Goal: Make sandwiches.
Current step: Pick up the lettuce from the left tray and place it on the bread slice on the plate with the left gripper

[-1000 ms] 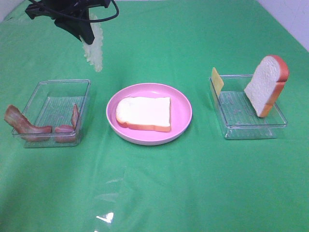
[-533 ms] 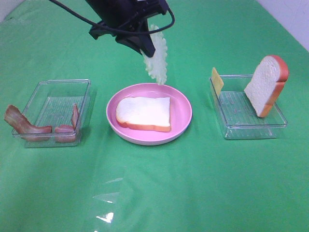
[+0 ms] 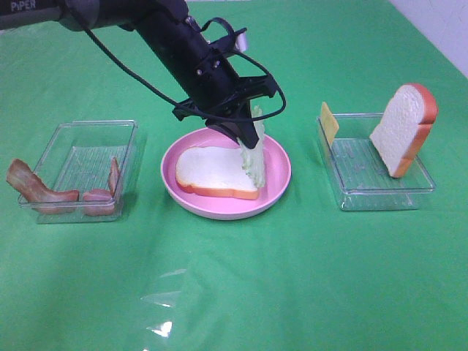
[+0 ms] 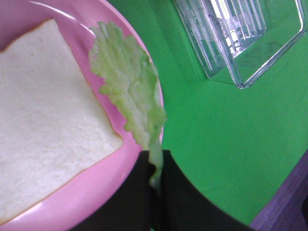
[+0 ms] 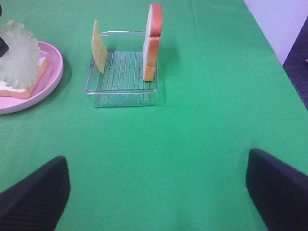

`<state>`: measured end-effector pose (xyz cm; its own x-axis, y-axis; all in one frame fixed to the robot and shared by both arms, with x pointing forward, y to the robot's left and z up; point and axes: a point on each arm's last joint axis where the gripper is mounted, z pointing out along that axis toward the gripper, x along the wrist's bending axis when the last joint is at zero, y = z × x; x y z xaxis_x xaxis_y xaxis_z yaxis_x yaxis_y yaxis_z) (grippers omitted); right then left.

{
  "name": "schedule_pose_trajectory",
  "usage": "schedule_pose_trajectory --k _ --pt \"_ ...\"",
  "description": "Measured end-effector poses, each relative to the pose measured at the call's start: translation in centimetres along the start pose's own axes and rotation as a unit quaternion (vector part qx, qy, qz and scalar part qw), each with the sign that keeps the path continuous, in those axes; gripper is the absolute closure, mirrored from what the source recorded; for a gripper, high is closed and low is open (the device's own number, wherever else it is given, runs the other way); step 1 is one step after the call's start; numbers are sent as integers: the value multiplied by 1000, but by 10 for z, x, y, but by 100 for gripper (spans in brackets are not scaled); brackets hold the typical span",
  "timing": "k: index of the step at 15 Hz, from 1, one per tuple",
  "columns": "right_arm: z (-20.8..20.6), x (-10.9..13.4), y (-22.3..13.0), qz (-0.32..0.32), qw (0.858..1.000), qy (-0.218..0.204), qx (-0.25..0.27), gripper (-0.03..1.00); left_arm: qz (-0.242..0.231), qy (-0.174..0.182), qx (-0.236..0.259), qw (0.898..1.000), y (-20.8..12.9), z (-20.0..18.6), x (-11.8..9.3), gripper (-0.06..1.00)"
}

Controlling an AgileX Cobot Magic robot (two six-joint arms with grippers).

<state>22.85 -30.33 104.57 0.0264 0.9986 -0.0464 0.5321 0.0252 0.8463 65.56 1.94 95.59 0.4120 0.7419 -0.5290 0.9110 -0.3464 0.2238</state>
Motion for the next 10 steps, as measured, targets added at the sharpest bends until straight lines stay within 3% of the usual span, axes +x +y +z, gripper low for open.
schedule_pose_trajectory --k 4,10 --pt "0 0 0 0 1000 0 0 1 37 3 3 999 0 20 12 94" --pt "0 0 0 0 1000 0 0 1 61 117 1 991 2 16 32 94"
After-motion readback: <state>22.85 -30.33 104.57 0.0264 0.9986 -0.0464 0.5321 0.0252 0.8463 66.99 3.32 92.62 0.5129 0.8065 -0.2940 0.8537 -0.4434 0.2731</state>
